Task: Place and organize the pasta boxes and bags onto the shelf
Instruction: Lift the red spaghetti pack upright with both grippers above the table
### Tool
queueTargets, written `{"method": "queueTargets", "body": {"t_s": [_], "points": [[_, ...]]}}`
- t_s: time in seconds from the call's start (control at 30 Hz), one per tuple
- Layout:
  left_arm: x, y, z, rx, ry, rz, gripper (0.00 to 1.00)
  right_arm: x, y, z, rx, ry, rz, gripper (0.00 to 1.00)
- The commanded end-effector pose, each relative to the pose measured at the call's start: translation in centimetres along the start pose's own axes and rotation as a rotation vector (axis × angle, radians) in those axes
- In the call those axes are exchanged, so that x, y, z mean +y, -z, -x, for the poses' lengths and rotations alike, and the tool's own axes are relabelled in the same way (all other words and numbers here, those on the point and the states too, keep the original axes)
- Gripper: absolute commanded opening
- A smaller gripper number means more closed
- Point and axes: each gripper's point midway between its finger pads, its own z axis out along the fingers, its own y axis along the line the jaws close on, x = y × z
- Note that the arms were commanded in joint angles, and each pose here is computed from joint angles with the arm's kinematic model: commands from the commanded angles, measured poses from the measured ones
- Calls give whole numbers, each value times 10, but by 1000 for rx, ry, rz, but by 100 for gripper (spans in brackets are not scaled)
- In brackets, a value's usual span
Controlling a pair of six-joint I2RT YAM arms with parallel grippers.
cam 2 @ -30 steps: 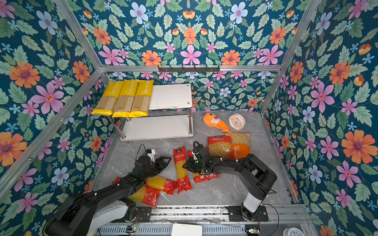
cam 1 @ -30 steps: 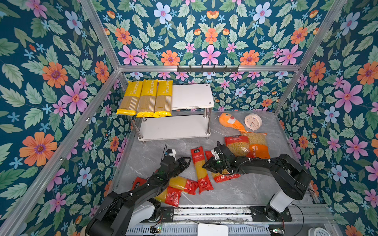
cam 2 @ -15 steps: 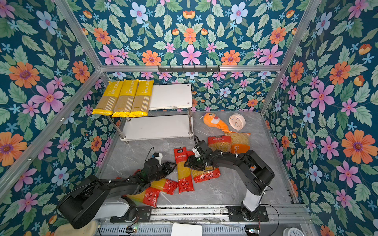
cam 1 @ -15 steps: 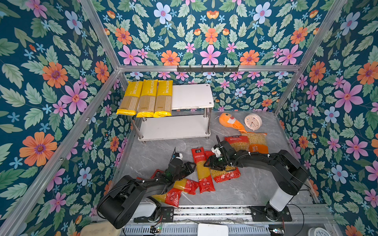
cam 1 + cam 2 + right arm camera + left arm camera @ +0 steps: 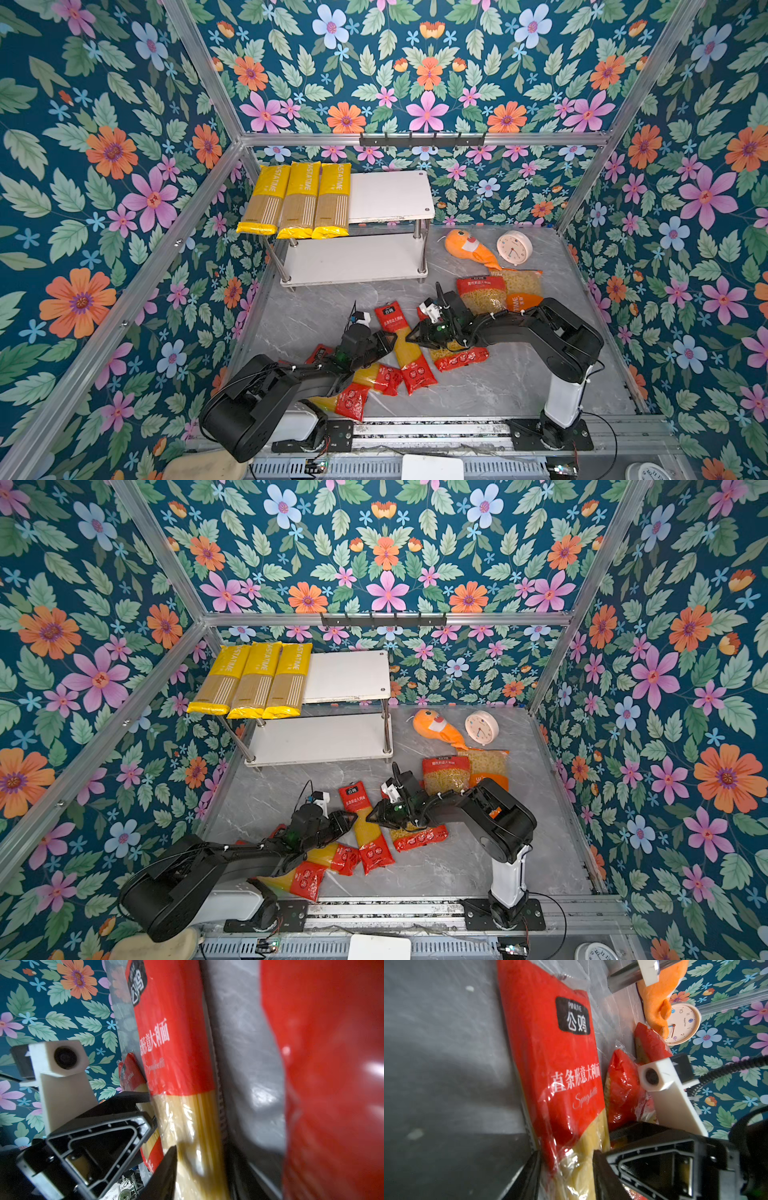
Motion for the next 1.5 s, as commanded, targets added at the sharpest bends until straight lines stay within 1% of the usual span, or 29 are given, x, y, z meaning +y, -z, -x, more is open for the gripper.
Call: {"method": "queueTargets", "body": {"t_s": [0.0, 0.13, 0.23, 0.37, 0.47, 0.53, 0.57, 0.7, 0.77, 0.87, 0.97, 1.1, 1.2, 1.37, 1.47], "points": [[-12, 6, 9, -33, -28, -34, 43, 18, 0, 4, -16, 11, 90, 27], [-13, 13, 19, -60, -55, -14, 44, 21, 4, 3, -22, 32, 93, 17], [-17, 20, 25, -66, -43, -22, 44, 21, 10, 4, -41, 53, 77, 14], [-42, 41, 44, -138, -100, -57, 49, 36, 25, 10, -111, 122, 96, 8], [-68, 56, 53, -177, -191, -126, 52, 51, 36, 16, -156, 186, 110, 1], [-86, 67, 57, -203, -238, -195, 55, 62, 44, 20, -189, 230, 121, 0], [-93, 73, 60, -225, -259, -218, 57, 75, 53, 23, -223, 267, 142, 0], [-110, 98, 70, -314, -314, -285, 67, 97, 77, 26, -324, 375, 164, 0], [-118, 106, 72, -341, -322, -327, 71, 106, 87, 27, -357, 413, 169, 0], [-128, 114, 76, -360, -308, -387, 73, 124, 103, 27, -392, 466, 191, 0], [-142, 117, 77, -351, -308, -470, 75, 142, 119, 28, -448, 512, 224, 0], [-151, 111, 82, -292, -286, -549, 76, 173, 139, 25, -509, 594, 270, 0], [-160, 112, 88, -276, -267, -624, 77, 195, 149, 21, -528, 649, 303, 0], [-188, 114, 84, -216, -327, -718, 77, 223, 161, 17, -542, 681, 370, 0], [-191, 113, 78, -190, -336, -752, 76, 234, 161, 13, -523, 695, 399, 0]]}}
